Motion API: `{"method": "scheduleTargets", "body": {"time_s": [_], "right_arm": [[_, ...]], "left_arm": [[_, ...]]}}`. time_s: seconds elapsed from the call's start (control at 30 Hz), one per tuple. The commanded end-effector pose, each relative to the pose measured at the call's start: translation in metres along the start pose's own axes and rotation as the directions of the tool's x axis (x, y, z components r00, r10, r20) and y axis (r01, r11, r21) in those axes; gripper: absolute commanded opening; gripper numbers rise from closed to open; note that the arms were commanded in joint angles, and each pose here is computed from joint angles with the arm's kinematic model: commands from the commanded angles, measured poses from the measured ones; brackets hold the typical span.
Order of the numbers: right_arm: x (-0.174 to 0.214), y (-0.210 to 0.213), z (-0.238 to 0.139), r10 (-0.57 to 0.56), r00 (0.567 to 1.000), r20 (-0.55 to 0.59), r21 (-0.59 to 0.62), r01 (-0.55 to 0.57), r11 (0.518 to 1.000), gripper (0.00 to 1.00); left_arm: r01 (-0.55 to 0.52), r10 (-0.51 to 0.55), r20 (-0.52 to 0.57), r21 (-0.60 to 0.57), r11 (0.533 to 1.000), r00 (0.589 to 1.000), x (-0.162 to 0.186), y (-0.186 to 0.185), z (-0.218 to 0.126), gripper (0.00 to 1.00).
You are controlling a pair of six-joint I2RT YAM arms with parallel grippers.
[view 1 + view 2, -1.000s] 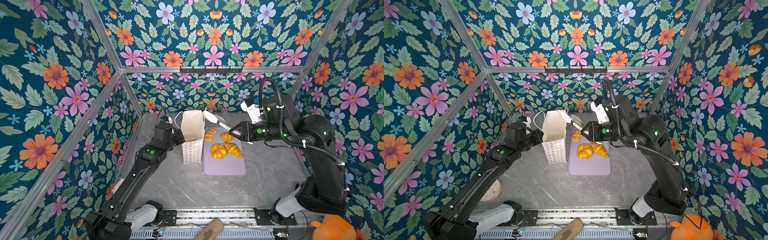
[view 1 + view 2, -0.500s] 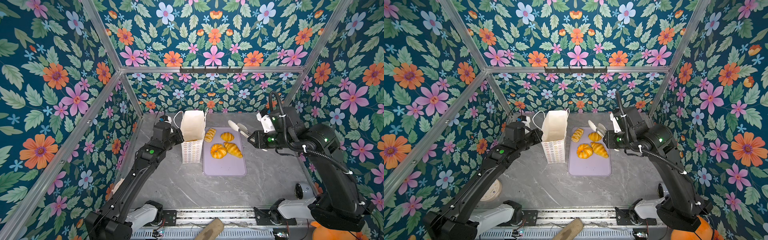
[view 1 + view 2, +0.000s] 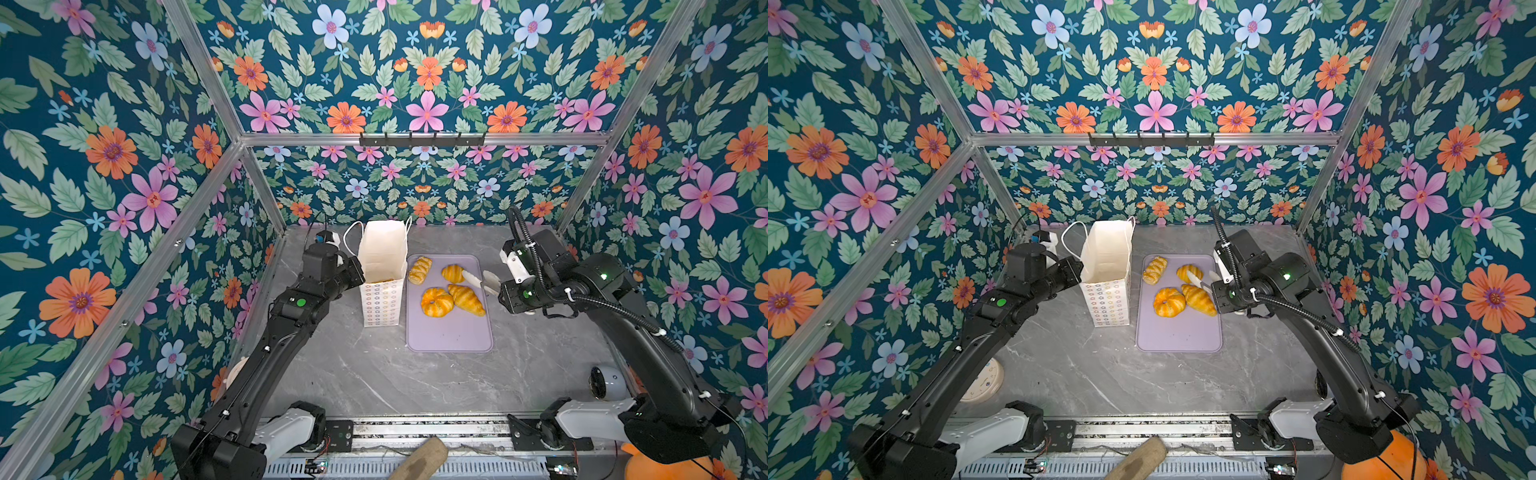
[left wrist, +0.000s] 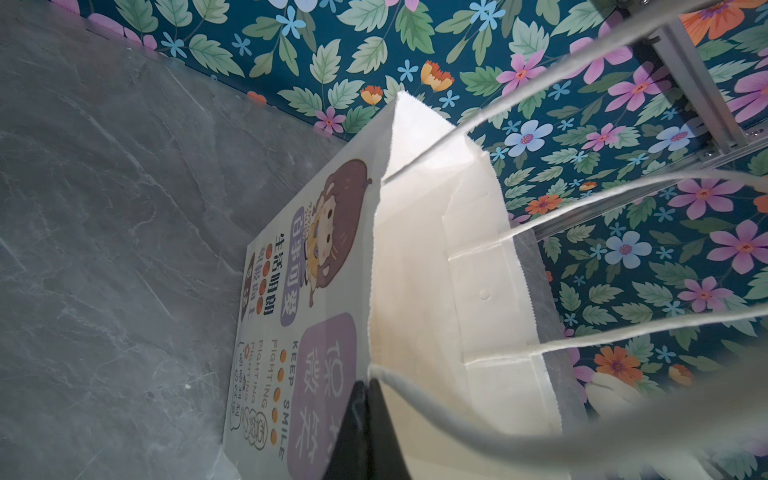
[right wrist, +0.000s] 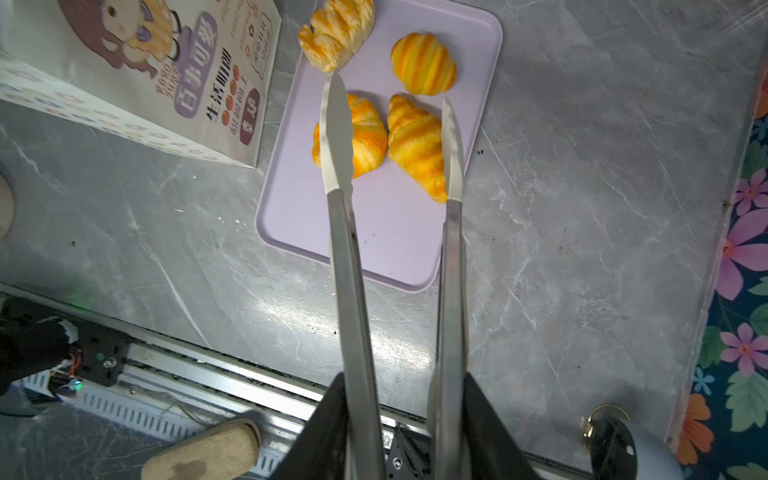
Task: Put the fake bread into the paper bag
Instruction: 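Move the open tongs over the yellow croissant on the tray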
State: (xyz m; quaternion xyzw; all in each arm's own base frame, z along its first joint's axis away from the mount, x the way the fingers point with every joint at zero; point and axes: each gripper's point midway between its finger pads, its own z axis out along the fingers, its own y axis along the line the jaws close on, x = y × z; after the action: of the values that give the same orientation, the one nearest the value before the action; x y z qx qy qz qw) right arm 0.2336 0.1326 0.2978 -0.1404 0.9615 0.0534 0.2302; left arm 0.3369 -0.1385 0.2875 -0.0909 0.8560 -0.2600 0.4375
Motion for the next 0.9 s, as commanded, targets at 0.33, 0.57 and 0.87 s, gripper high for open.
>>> {"method": "scheduleTargets", "body": {"time_s": [0.33,0.57,0.87], "right_arm": [[0.009,-0.014,0.051,-0.167,0.977,-0.130,0.065,0.176,0.982,0.44],[0.003,-0.016,0.078,-0.209,0.958,-0.196,0.069,0.226,0.972,0.45],[-0.013,-0.021,0.100,-0.297,0.930,-0.218,0.105,0.325,0.940,0.44]], "left_arm": [[-0.007,0.007,0.003,0.029,1.000,1.000,0.000,0.000,0.003,0.00],[0.000,0.000,-0.006,0.039,0.999,1.000,0.003,0.000,0.005,0.00],[0.007,-0.006,-0.015,0.047,0.999,1.000,0.005,0.000,0.008,0.00]]}}
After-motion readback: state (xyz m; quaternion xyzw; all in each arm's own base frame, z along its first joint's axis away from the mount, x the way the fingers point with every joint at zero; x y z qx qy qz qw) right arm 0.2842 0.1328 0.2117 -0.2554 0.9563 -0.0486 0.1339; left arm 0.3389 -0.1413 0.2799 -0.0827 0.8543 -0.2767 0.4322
